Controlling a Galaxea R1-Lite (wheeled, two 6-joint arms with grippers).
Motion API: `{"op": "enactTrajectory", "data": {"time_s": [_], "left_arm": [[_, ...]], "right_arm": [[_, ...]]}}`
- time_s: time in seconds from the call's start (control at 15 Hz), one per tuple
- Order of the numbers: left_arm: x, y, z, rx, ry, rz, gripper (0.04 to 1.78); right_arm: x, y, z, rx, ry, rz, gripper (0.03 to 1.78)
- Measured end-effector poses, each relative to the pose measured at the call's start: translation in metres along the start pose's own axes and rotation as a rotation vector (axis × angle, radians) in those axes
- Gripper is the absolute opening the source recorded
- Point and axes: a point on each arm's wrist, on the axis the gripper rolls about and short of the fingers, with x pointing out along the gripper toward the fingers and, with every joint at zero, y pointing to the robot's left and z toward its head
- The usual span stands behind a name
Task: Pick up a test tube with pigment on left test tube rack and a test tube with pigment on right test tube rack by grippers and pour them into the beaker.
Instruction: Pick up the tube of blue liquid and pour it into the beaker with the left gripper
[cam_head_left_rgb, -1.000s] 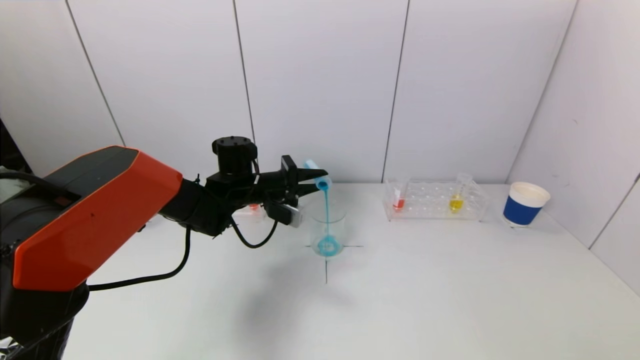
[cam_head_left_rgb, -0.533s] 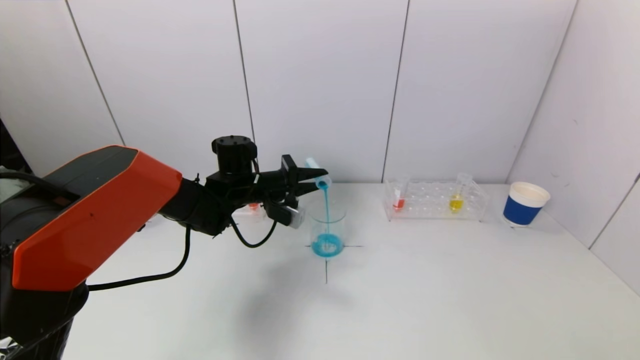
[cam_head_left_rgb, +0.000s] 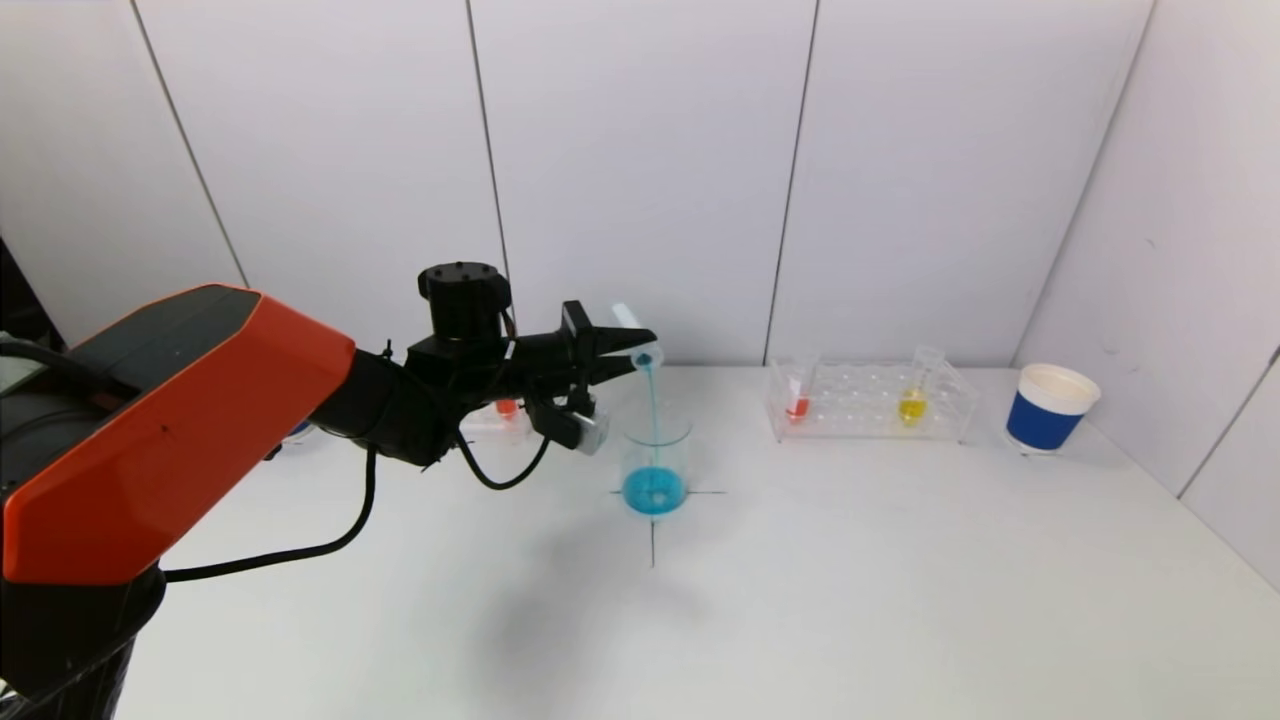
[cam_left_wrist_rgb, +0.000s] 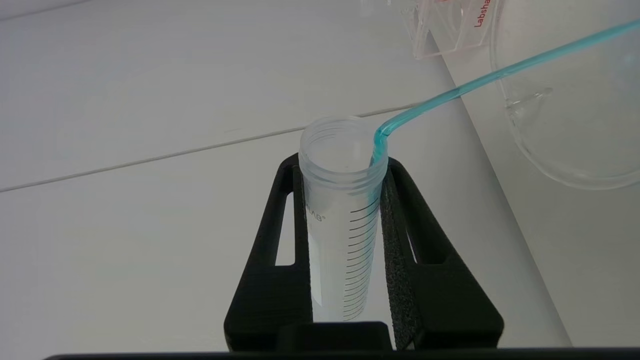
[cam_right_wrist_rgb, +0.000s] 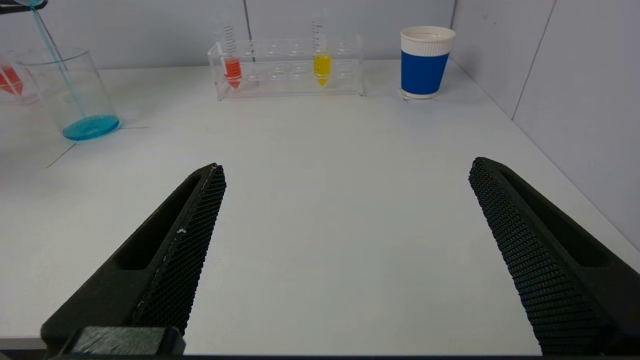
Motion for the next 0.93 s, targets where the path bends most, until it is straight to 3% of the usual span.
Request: {"op": "enactTrajectory", "data": {"time_s": [0.93], "left_arm": [[-0.0007, 0.0074, 0.0015, 0.06, 0.007, 0.002, 0.43]], "right_arm": [[0.0, 0.0, 0.0, 0.0, 0.0, 0.0, 1.77]]}}
